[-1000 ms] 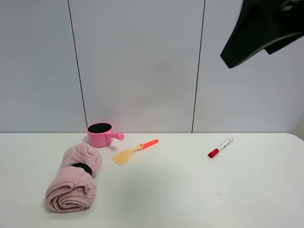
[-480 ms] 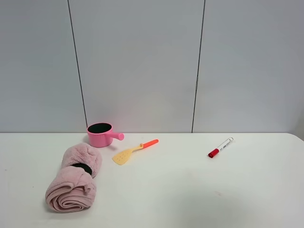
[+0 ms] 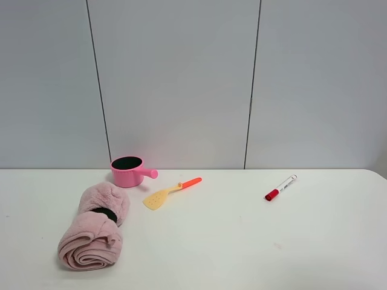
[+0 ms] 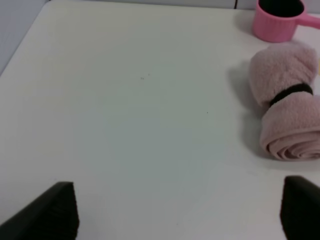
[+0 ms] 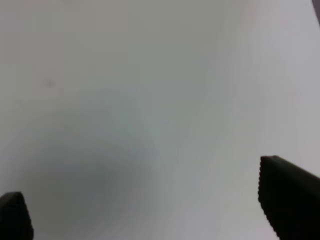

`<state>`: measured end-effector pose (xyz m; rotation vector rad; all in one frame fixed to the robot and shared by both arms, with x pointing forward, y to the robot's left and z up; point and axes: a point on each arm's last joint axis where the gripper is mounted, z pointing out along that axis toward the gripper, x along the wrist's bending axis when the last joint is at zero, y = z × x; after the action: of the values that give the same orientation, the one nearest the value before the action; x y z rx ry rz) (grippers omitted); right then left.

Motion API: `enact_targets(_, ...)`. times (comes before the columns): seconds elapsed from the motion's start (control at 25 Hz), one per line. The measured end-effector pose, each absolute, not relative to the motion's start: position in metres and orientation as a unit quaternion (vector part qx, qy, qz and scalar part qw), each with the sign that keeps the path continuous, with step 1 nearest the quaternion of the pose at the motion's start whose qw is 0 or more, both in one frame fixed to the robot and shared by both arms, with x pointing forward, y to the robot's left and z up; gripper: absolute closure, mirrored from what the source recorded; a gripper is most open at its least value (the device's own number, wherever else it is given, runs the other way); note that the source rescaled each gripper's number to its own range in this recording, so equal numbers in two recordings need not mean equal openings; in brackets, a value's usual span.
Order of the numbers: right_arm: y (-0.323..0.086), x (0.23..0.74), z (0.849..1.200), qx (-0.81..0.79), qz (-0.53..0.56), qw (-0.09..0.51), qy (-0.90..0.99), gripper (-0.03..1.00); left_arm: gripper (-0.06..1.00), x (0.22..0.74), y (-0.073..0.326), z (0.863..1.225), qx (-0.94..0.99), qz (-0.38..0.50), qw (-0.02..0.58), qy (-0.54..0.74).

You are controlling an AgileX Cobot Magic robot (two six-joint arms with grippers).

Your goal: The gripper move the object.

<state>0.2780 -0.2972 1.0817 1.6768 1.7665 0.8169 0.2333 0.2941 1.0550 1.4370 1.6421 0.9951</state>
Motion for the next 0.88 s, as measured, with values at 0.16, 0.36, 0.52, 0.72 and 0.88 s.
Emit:
enact_targets(0.16, -0.297, 0.259, 1.075, 0.639, 0.322, 0.297, 0.633, -0.01, -0.06, 0.233, 0.294, 1.055, 0.558, 0.387, 0.363, 0.638)
enact_targets(0.36, -0.293, 0.245, 1.059, 0.642, 0.352, 0.297, 0.614, -0.01, -0.06, 0.233, 0.294, 1.055, 0.558, 0.387, 0.363, 0.638)
enact_targets(0.52, -0.292, 0.235, 1.052, 0.621, 0.389, 0.332, 0.594, -0.01, -0.06, 0.233, 0.294, 1.055, 0.558, 0.387, 0.363, 0.638)
enact_targets(0.72, -0.293, 0.234, 1.050, 0.620, 0.389, 0.336, 0.593, -0.01, -0.06, 0.233, 0.294, 1.055, 0.558, 0.387, 0.363, 0.638)
enact_targets(0.88, -0.293, 0.234, 1.049, 0.620, 0.388, 0.337, 0.593, -0.01, -0.06, 0.233, 0.294, 1.055, 0.558, 0.387, 0.363, 0.638)
